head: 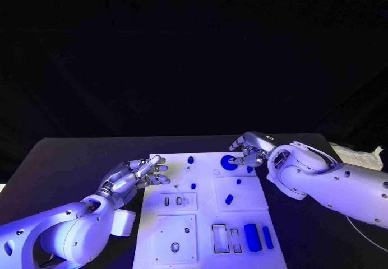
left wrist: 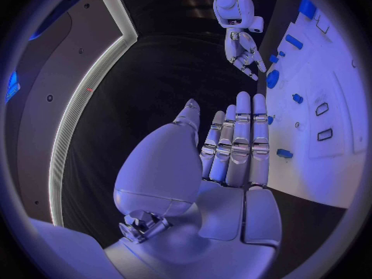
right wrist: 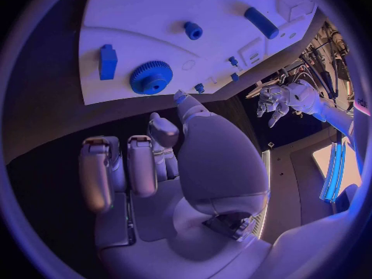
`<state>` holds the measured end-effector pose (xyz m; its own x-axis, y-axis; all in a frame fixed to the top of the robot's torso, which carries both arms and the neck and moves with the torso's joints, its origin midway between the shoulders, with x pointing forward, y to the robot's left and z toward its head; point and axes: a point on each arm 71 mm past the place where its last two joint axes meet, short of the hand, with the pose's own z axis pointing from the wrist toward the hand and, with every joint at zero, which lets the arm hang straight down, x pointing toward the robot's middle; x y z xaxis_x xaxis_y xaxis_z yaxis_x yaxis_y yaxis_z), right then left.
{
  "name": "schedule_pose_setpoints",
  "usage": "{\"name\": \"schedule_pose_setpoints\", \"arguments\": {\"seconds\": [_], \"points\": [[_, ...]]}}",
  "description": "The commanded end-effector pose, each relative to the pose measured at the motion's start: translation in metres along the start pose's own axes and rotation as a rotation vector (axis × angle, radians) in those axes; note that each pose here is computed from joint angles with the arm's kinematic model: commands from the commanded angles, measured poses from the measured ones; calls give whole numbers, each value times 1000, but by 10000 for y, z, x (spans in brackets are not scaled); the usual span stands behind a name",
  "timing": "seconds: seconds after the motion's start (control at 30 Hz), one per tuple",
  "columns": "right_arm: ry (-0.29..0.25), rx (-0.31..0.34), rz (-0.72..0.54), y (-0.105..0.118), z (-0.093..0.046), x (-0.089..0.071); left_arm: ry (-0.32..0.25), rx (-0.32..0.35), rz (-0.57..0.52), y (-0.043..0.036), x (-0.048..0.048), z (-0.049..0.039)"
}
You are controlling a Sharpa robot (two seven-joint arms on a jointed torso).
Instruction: Assemble the parts on the task board
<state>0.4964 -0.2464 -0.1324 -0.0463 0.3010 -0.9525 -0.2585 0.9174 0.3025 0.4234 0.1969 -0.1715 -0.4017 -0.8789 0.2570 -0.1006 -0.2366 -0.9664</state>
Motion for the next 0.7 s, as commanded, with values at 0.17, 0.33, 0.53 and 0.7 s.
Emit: {"name": "schedule_pose_setpoints", "arguments": {"seconds": [0.17, 0.33, 0.53, 0.7], "points": [[81, 67, -19, -84, 19, 72, 22, 5, -12, -5, 23, 9], [91, 65, -28, -57, 55, 110, 23, 4, -12, -4, 25, 10], [105, 61, -40, -24, 96, 166, 24, 4, -13, -2, 30, 13], [111, 59, -49, -6, 121, 203, 23, 4, -12, -2, 26, 14]]}}
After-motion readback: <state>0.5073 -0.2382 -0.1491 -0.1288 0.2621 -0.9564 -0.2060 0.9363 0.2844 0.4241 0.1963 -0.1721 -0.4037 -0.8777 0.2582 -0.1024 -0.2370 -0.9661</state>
